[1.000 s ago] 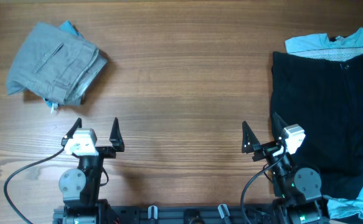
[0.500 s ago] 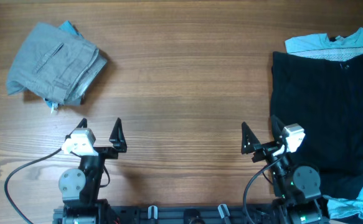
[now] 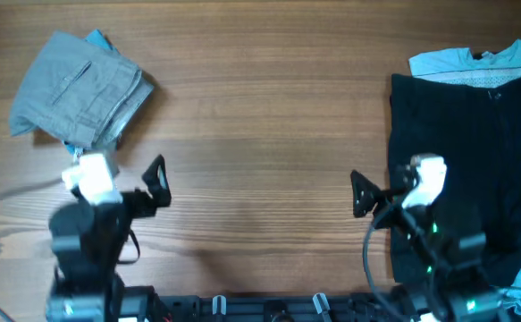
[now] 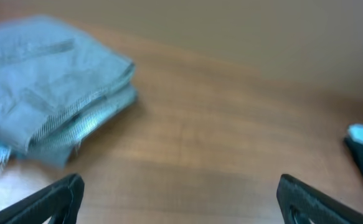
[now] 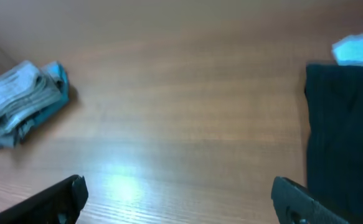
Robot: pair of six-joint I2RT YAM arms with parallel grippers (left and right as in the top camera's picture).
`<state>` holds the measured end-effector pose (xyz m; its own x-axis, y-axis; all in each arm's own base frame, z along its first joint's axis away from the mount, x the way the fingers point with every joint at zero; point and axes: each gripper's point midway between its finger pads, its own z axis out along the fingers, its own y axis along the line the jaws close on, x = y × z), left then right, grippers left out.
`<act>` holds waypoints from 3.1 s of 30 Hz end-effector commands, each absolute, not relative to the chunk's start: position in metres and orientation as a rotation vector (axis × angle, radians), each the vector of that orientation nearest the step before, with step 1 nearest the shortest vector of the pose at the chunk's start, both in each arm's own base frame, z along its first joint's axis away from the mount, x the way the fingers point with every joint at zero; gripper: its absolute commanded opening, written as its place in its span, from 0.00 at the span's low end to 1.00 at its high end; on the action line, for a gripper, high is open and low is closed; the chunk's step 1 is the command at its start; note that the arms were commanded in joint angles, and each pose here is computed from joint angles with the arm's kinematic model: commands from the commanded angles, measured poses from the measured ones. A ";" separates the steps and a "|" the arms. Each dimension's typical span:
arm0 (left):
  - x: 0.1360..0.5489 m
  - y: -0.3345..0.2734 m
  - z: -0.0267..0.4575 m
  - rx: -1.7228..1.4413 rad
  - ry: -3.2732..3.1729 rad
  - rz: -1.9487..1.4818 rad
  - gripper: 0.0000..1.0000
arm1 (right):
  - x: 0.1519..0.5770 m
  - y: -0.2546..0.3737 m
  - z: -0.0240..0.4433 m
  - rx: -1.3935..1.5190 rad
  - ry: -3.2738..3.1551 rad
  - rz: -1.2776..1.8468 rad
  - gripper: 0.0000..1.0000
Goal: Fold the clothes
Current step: 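Reach the right gripper to the black shorts and grasp the waistband, then drag the black shorts left to the table center with the right gripper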
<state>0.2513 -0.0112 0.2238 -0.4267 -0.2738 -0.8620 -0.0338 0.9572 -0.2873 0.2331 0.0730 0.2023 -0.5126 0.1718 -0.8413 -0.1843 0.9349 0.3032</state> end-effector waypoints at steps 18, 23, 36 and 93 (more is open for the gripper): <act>0.315 -0.041 0.234 -0.244 2.478 -0.496 1.00 | 0.383 0.026 0.185 0.327 2.441 0.104 0.93; 0.313 -0.041 0.233 -0.247 2.484 -0.497 1.00 | 0.419 -0.014 0.128 0.404 2.497 0.059 0.99; 0.314 -0.041 0.233 -0.204 2.481 -0.483 1.00 | 0.441 -0.041 0.016 0.298 2.660 0.008 0.75; 0.330 -0.063 0.287 0.026 2.251 -0.471 0.91 | 0.308 0.204 0.312 -0.305 2.070 0.358 0.94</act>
